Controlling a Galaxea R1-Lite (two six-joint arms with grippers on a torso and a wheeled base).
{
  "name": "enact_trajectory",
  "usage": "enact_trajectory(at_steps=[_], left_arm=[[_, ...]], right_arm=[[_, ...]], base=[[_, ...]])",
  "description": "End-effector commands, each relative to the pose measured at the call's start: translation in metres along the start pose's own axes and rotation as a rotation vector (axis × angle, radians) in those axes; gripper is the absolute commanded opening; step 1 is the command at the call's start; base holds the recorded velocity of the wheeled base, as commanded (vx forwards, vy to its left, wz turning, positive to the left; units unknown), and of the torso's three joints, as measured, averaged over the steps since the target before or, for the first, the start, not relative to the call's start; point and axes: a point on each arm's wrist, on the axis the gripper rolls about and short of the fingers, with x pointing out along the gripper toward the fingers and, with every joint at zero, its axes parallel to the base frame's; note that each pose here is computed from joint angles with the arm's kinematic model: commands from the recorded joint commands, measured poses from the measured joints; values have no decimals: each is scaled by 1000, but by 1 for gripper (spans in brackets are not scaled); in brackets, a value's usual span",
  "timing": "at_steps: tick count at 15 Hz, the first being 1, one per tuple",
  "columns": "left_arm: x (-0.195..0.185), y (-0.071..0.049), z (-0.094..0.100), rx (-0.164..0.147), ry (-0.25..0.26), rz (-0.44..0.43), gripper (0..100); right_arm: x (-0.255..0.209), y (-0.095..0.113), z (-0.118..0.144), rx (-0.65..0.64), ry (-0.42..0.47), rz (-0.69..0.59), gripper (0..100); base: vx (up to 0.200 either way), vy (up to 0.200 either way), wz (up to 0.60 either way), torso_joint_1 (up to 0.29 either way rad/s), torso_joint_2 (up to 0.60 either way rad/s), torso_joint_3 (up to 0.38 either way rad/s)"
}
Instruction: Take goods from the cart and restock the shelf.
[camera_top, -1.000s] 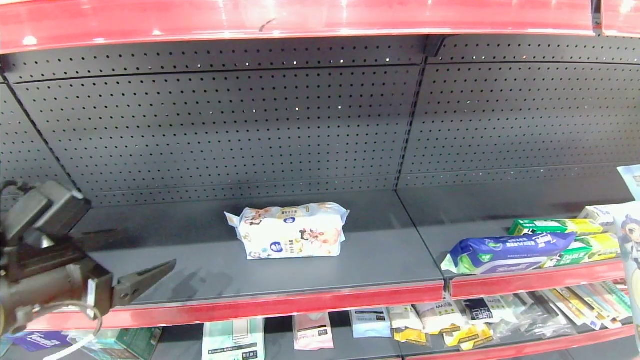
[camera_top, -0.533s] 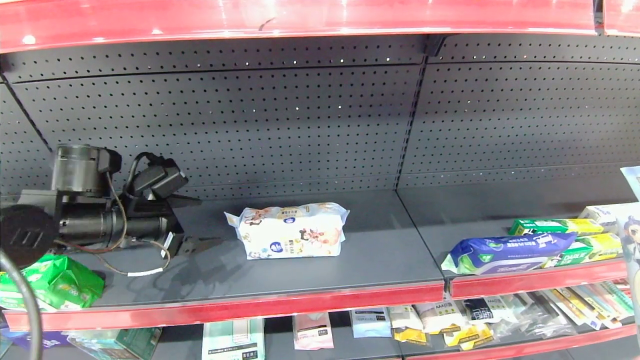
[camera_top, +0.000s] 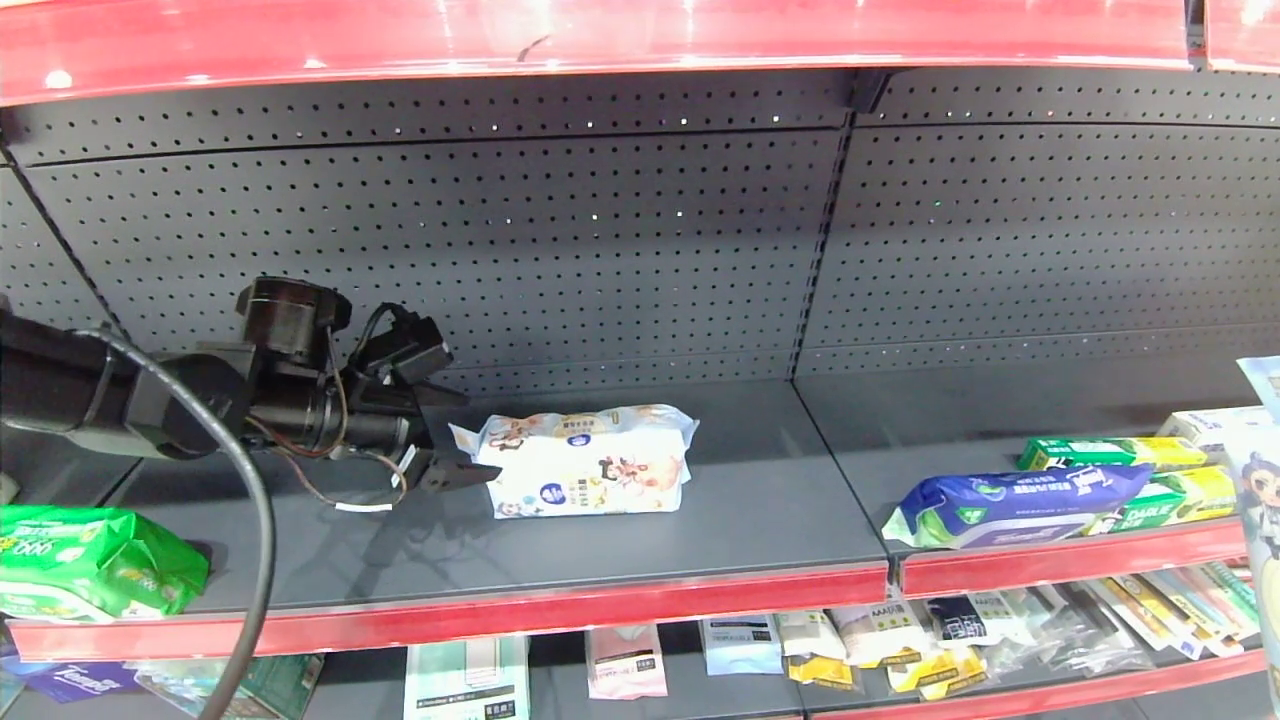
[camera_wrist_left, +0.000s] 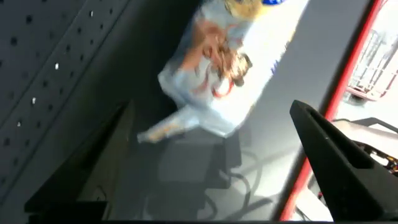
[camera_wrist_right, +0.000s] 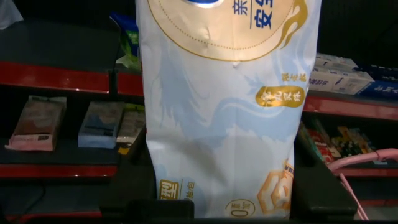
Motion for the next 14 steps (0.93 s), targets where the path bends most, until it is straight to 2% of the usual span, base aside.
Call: enact_trajectory(at_steps=[1, 6, 8, 14], left_arm=[[22, 1, 4, 17, -2, -38, 100], [43, -5, 10, 40, -3, -83, 100], [51, -3, 4, 29, 11, -92, 100], [69, 2, 3, 42, 9, -104, 100]], right_arm=[[0, 0, 0, 0, -1, -3, 0], [0, 1, 0, -7, 2, -13, 0], [0, 1, -1, -8, 5, -12, 0], [1, 1, -2, -13, 13, -11, 0]], base=[[0, 0, 0, 0, 0, 0], [0, 0, 0, 0, 0, 0], [0, 0, 0, 0, 0, 0], [0, 0, 0, 0, 0, 0]])
